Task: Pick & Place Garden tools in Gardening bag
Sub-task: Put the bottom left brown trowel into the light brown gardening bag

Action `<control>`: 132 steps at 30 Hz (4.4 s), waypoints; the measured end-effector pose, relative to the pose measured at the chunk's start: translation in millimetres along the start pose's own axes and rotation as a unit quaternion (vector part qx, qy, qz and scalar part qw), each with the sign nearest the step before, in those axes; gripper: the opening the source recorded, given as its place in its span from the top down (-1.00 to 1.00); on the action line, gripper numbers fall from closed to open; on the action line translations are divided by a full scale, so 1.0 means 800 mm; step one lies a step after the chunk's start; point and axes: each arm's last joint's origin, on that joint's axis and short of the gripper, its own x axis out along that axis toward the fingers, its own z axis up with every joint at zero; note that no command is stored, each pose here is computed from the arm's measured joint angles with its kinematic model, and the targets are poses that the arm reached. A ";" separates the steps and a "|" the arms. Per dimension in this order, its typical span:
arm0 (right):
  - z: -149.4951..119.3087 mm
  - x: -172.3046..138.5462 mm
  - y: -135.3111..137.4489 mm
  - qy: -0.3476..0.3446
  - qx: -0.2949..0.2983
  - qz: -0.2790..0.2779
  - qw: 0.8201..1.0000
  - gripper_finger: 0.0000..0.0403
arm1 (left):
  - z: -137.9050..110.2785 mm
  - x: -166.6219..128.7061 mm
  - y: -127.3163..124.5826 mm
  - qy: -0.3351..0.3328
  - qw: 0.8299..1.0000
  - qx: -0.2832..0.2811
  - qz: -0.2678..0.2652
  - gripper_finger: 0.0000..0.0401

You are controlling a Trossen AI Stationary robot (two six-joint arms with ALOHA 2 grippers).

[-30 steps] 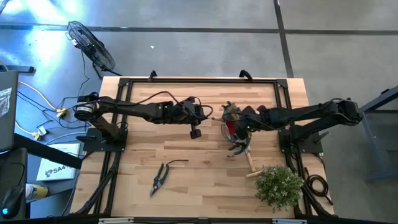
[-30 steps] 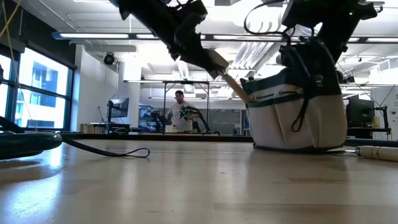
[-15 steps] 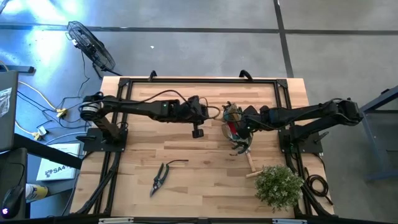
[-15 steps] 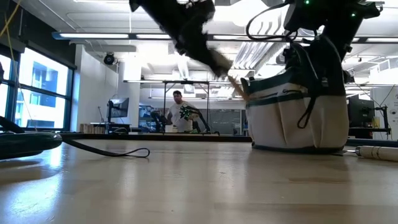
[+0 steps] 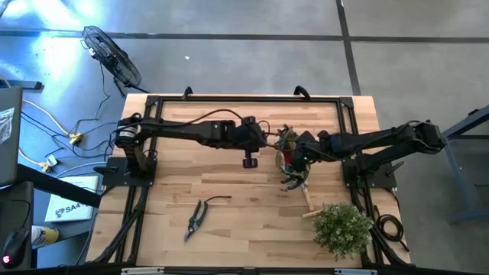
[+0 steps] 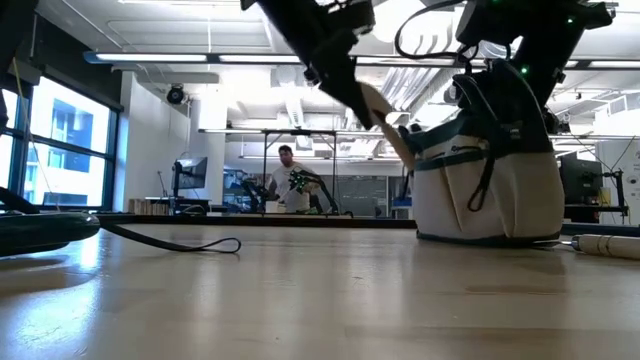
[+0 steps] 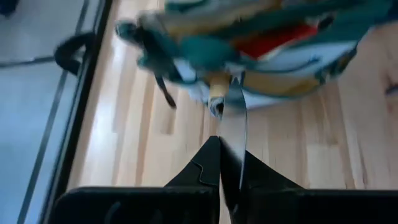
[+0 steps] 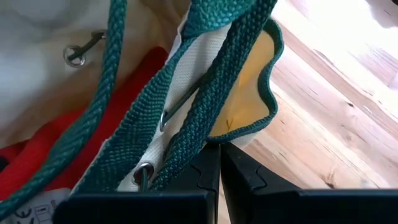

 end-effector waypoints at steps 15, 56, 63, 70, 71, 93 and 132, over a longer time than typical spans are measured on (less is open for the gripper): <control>0.001 0.000 0.002 -0.006 -0.002 0.005 1.000 0.98 | 0.011 0.012 -0.002 -0.027 0.999 0.020 -0.018 1.00; -0.014 -0.055 -0.062 -0.028 0.128 -0.052 0.990 0.98 | 0.014 0.005 0.000 -0.011 0.999 0.039 -0.020 1.00; 0.000 -0.041 -0.056 0.019 0.127 0.008 0.992 0.98 | 0.014 0.009 -0.001 -0.010 0.999 0.033 -0.028 1.00; 0.002 -0.015 -0.061 0.086 0.140 -0.020 0.986 0.98 | 0.013 0.009 -0.001 -0.009 0.999 0.027 -0.031 1.00; 0.003 -0.010 -0.059 0.094 0.137 -0.011 0.986 0.98 | 0.013 0.009 -0.002 -0.008 0.999 0.027 -0.031 1.00; 0.039 0.059 -0.025 0.099 0.099 0.172 0.975 0.98 | 0.000 0.006 -0.006 0.048 0.998 0.023 -0.046 1.00; 0.039 0.059 -0.056 0.099 0.118 0.078 0.985 0.98 | 0.012 0.009 -0.019 0.060 0.997 0.038 -0.043 1.00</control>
